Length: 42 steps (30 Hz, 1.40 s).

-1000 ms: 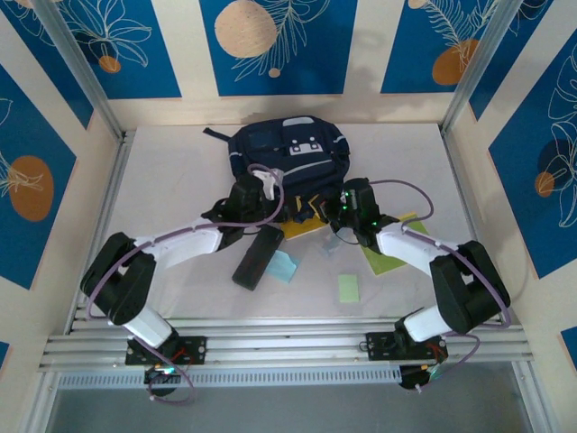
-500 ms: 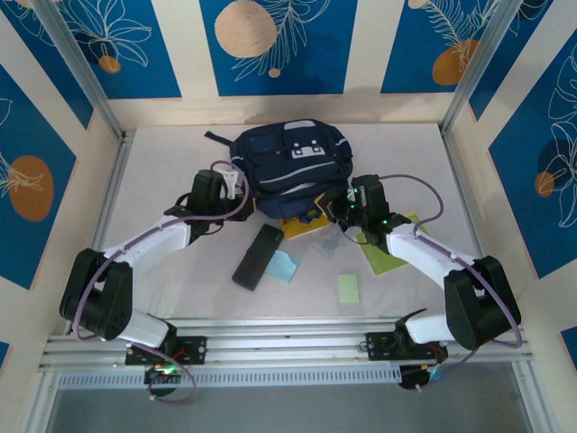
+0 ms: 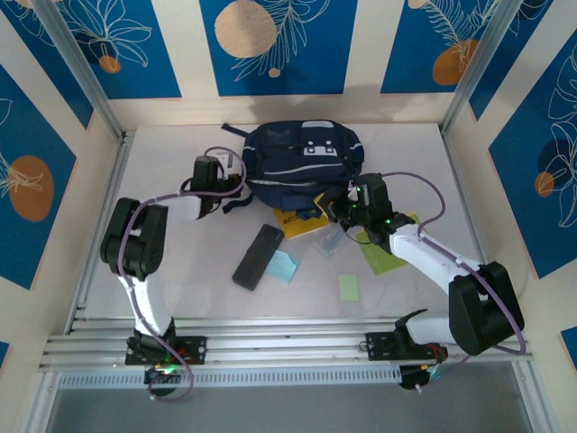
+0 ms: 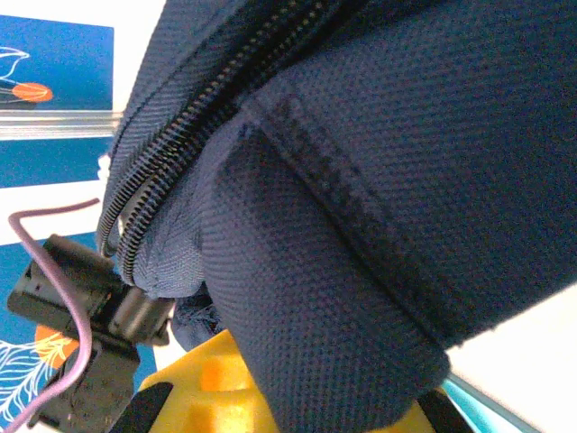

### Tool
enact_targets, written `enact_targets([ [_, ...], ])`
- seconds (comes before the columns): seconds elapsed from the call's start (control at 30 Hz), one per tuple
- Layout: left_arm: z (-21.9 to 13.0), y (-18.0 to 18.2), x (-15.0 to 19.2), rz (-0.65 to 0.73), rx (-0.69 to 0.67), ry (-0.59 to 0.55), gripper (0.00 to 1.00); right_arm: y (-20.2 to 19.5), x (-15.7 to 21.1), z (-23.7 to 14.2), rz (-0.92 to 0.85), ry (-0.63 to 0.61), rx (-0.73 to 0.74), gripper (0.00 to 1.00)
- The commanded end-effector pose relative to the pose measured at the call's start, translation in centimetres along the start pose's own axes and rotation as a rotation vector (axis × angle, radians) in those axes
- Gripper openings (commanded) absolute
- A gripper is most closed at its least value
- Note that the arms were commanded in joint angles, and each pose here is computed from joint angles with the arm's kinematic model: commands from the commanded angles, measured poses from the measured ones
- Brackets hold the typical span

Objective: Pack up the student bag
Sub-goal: Unzip the student bag at the top-left of the table.

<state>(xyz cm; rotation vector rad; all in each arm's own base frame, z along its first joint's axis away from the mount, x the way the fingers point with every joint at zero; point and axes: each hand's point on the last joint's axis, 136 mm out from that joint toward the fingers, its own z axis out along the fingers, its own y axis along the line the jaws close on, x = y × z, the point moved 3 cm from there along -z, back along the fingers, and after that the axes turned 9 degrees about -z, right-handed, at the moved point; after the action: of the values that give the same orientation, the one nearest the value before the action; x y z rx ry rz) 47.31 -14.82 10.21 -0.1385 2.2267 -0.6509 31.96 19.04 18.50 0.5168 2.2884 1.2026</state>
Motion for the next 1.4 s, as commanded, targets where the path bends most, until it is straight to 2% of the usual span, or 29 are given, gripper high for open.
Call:
enact_targets([
  [0.0, -1.3, 7.7, -7.1, -0.106, -0.223, -0.273, 0.00, 2.1, -0.7, -2.0, -0.076, -0.004, -0.053, 0.00],
  [0.07, -1.6, 7.1, -7.2, -0.102, -0.188, -0.274, 0.09, 2.5, -0.4, -1.8, -0.097, 0.028, -0.067, 0.00],
  [0.13, -2.2, 5.7, -6.8, -0.104, -0.112, -0.244, 0.27, 2.7, -0.3, -1.6, -0.118, 0.053, -0.071, 0.00],
  [0.2, -3.3, 4.2, -5.9, -0.135, -0.036, -0.196, 0.39, 2.8, -0.1, -1.3, -0.132, 0.080, -0.078, 0.00],
  [0.37, -7.8, 1.4, -2.7, -0.232, 0.067, -0.108, 0.54, 2.7, -0.2, -0.5, -0.140, 0.116, -0.103, 0.00],
  [0.5, -10.4, -1.3, -0.5, -0.350, 0.160, -0.068, 0.61, 2.5, -0.4, -0.2, -0.148, 0.130, -0.105, 0.00],
  [0.57, -10.9, -3.0, 0.7, -0.391, 0.208, -0.047, 0.70, 2.3, -0.5, -0.1, -0.147, 0.133, -0.104, 0.00],
  [0.67, -10.8, -4.6, 2.4, -0.458, 0.229, -0.018, 0.74, 2.2, -0.7, 0.0, -0.156, 0.131, -0.117, 0.00],
  [0.87, -8.7, -5.1, 4.9, -0.607, 0.214, 0.007, 0.81, 1.9, -0.5, 0.2, -0.162, 0.136, -0.137, 0.00],
  [1.0, -6.0, -5.6, 4.9, -0.678, 0.255, 0.000, 0.82, 2.3, -0.3, 0.4, -0.173, 0.149, -0.164, 0.00],
  [1.1, -3.8, -6.1, 3.6, -0.720, 0.322, -0.046, 0.81, 2.4, 0.0, 0.4, -0.187, 0.159, -0.175, 0.00],
  [1.17, -2.4, -6.5, 2.8, -0.745, 0.391, -0.083, 0.73, 2.4, 0.2, 0.4, -0.195, 0.167, -0.178, 0.00],
  [1.2, -2.0, -6.5, 2.4, -0.761, 0.424, -0.104, 0.66, 2.3, 0.3, 0.5, -0.201, 0.175, -0.182, 0.00],
  [1.27, -1.6, -6.8, 1.7, -0.786, 0.487, -0.141, 0.46, 2.4, 0.6, 0.7, -0.210, 0.201, -0.191, 0.00],
  [1.37, -2.4, -6.5, 1.7, -0.778, 0.496, -0.179, 0.08, 2.4, 0.8, 1.2, -0.227, 0.237, -0.206, 0.00],
])
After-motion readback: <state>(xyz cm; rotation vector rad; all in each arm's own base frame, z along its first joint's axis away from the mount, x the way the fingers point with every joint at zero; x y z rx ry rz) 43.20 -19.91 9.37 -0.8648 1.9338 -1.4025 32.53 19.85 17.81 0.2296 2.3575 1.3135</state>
